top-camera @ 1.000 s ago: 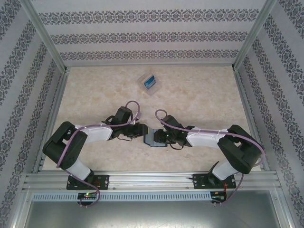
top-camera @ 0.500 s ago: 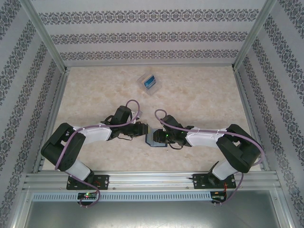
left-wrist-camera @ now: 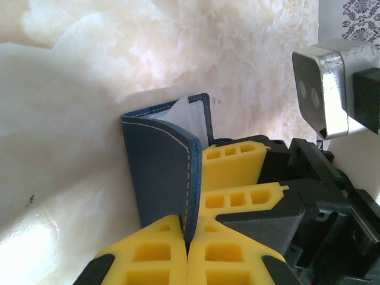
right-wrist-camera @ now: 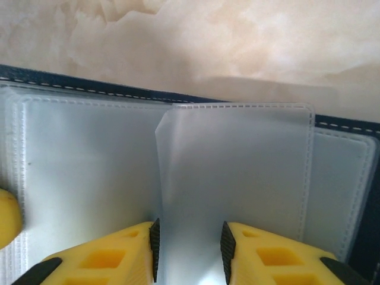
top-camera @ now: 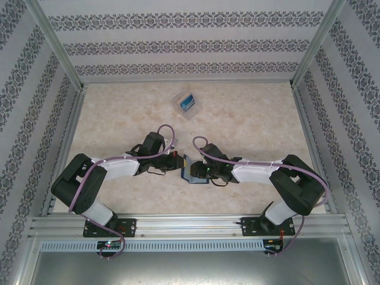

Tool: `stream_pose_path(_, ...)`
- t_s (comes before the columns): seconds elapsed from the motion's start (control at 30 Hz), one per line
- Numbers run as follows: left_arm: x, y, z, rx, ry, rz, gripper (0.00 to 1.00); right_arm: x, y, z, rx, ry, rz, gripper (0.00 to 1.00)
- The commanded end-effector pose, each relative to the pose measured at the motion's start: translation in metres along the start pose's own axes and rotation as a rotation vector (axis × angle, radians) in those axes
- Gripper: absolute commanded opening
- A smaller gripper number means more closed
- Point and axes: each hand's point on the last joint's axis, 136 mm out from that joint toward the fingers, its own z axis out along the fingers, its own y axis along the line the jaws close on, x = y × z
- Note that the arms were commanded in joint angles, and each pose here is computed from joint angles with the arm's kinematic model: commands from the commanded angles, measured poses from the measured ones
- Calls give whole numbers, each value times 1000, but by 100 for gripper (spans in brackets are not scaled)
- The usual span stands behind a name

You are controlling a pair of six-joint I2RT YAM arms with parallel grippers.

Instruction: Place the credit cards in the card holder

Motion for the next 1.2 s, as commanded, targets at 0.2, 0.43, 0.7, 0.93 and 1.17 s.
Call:
stream_pose_path(0.2,4,8,-1,-37,-15,2,0,-7,0,-25,-89,-100,-4,41)
stream_pose_path(0.43,4,6,-1,-24,-19,-5,0,-3,30,-43,-139,-184,-172,66)
stream_pose_path(0.7,7,5,-3,-8,-21,-20,0,3,43,-24,-129,-172,-217,69)
stream_pose_path(0.93,8,4,-3,10,-28,-31,0,5,51,-19,-136,-165,-240,71)
stream_pose_path(1.17,7,0,-2,35,-25,-38,0,9,41,-6,-88,-147,-247,71)
